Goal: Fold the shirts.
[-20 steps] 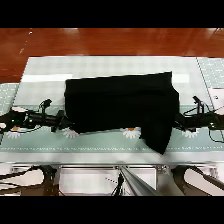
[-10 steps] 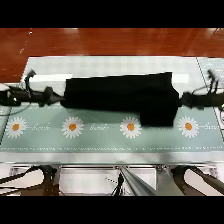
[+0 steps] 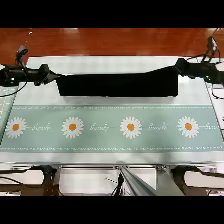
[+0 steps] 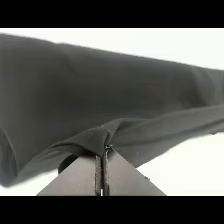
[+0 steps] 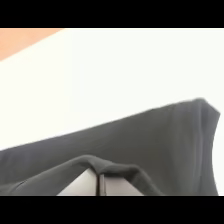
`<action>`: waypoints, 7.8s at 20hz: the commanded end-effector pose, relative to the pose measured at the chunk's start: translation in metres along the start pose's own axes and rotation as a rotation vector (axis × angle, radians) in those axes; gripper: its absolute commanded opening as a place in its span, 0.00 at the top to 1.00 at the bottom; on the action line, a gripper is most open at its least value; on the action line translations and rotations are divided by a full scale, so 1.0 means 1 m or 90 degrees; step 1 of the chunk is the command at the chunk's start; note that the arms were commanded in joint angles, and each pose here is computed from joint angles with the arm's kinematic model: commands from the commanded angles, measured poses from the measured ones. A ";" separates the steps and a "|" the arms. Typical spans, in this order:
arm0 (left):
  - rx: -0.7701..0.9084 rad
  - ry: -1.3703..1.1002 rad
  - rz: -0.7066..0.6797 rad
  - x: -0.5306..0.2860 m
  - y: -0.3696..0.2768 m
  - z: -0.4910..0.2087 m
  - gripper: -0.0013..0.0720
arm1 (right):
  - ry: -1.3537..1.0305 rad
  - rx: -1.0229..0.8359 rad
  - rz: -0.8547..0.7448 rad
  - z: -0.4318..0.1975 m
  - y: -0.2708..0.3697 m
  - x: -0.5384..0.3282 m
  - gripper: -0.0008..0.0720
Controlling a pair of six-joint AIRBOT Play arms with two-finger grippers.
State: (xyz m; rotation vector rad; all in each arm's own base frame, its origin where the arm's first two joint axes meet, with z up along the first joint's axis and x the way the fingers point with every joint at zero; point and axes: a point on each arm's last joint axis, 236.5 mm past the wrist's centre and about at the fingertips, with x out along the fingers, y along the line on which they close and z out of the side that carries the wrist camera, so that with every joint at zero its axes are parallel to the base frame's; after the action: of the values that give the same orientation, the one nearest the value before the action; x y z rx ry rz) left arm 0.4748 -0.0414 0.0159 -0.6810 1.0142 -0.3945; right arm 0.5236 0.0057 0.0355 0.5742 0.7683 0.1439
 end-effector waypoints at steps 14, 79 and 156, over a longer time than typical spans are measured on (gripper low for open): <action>-0.134 0.098 -0.055 0.048 0.046 -0.007 0.37 | -0.036 0.011 -0.047 0.034 -0.067 0.023 0.41; 0.170 0.390 -0.306 0.193 -0.296 -0.286 0.94 | 0.132 -0.120 -0.119 -0.083 0.106 -0.258 0.97; 0.231 -0.003 -0.060 -0.067 -0.116 -0.094 0.94 | 0.111 0.513 -0.815 -0.226 -0.155 -0.507 0.97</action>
State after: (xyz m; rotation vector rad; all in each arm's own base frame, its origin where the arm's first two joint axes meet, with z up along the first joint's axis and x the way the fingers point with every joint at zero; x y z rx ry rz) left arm 0.3553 -0.1206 0.1062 -0.4393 0.9075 -0.6430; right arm 0.0462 -0.1909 0.1205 0.7248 1.2000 -1.1338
